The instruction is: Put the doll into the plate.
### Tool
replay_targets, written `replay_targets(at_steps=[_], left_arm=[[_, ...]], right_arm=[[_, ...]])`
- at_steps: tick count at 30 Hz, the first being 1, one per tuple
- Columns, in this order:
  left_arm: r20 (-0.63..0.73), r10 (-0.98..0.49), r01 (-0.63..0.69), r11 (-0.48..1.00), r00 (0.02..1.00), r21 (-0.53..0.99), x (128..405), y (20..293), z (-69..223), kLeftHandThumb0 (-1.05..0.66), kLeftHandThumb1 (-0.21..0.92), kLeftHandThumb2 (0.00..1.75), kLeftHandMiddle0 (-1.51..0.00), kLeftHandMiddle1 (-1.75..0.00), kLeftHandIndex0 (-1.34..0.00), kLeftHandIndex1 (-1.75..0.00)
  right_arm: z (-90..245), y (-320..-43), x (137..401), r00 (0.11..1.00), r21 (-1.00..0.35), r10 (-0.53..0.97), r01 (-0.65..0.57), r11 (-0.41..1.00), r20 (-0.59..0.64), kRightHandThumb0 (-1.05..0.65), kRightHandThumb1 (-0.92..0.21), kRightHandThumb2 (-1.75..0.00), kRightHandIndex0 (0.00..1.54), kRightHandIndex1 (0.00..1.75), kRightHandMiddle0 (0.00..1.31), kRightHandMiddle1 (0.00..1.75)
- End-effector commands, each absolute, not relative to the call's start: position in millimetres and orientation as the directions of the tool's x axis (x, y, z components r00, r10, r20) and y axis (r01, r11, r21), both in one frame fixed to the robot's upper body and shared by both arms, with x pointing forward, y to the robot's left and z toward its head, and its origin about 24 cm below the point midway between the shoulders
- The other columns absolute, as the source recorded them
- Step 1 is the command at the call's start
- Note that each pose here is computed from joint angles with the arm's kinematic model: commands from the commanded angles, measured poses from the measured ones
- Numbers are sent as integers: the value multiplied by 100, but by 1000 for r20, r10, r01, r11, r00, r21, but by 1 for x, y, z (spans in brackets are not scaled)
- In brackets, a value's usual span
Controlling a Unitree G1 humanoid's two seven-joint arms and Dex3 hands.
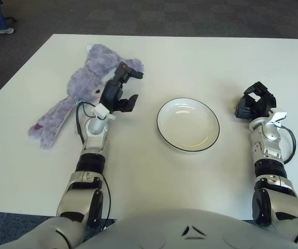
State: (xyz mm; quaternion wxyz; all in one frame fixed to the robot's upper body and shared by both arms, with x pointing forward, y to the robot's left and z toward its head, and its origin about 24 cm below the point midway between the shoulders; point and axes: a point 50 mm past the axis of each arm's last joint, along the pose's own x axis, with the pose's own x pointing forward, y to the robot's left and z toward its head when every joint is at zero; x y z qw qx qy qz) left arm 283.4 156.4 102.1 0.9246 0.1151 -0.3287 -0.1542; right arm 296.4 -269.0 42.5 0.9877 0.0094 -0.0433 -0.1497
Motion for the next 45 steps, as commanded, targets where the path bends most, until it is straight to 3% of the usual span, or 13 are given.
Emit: replay_targets(at_steps=[1, 10, 13, 16, 18, 21, 25, 31, 35, 37, 41, 45], left_arm=[[571, -356, 178, 922, 740, 343, 279, 162, 107, -61, 65, 77, -2, -102, -1, -102], [570, -317, 58, 903, 758, 426, 273, 175, 117, -69, 53, 75, 0, -118, 0, -78], [571, -309, -1, 879, 761, 477, 270, 180, 121, -75, 55, 73, 0, -121, 0, -71], [568, -305, -60, 844, 764, 533, 267, 187, 126, -84, 64, 61, 0, -119, 0, -62], [560, -302, -114, 800, 772, 589, 263, 194, 132, -93, 78, 47, 0, -102, 0, -51], [556, -292, -164, 760, 778, 628, 261, 199, 137, -100, 88, 40, 0, -84, 0, -40], [571, -272, -260, 685, 775, 680, 256, 204, 148, -104, 91, 46, 0, -62, 0, -23], [605, -224, -424, 532, 764, 733, 254, 211, 160, -105, 92, 51, 0, -50, 0, -6], [622, -193, -497, 446, 759, 745, 255, 213, 166, -105, 92, 50, -1, -49, 0, -1], [614, -177, -514, 399, 770, 759, 255, 215, 170, -100, 89, 41, 0, -56, 0, -4], [573, -144, -512, 315, 807, 799, 254, 216, 177, -90, 83, 34, 0, -64, 0, -12], [530, -106, -495, 244, 841, 834, 253, 218, 181, -85, 78, 36, 0, -59, 0, -14]], right_arm=[[14, -265, 285, 950, 53, -309, 312, 949, -55, 0, 2, -168, 89, 170, 62, 175], [14, -265, 284, 947, 50, -315, 318, 947, -61, 0, -1, -165, 87, 169, 60, 175], [14, -265, 285, 947, 50, -316, 319, 946, -63, 0, -2, -164, 87, 169, 59, 175], [14, -265, 284, 946, 49, -317, 320, 946, -64, 0, -3, -163, 86, 169, 58, 175], [14, -265, 284, 946, 46, -318, 321, 946, -67, 0, -3, -163, 86, 169, 58, 175], [14, -265, 284, 945, 45, -319, 322, 946, -70, 0, -3, -163, 86, 169, 58, 175], [14, -265, 285, 945, 45, -320, 324, 945, -72, 0, -4, -163, 85, 169, 58, 175], [16, -262, 284, 944, 55, -321, 325, 944, -72, 0, -5, -162, 85, 169, 57, 175], [17, -261, 283, 944, 61, -322, 326, 943, -78, 0, -6, -161, 83, 170, 56, 175], [17, -261, 283, 943, 63, -322, 327, 943, -83, 0, -7, -160, 82, 171, 55, 175], [18, -260, 283, 943, 71, -320, 326, 943, -91, 0, -9, -158, 80, 172, 54, 175], [19, -258, 283, 945, 79, -315, 322, 943, -94, 0, -9, -158, 80, 172, 54, 175]])
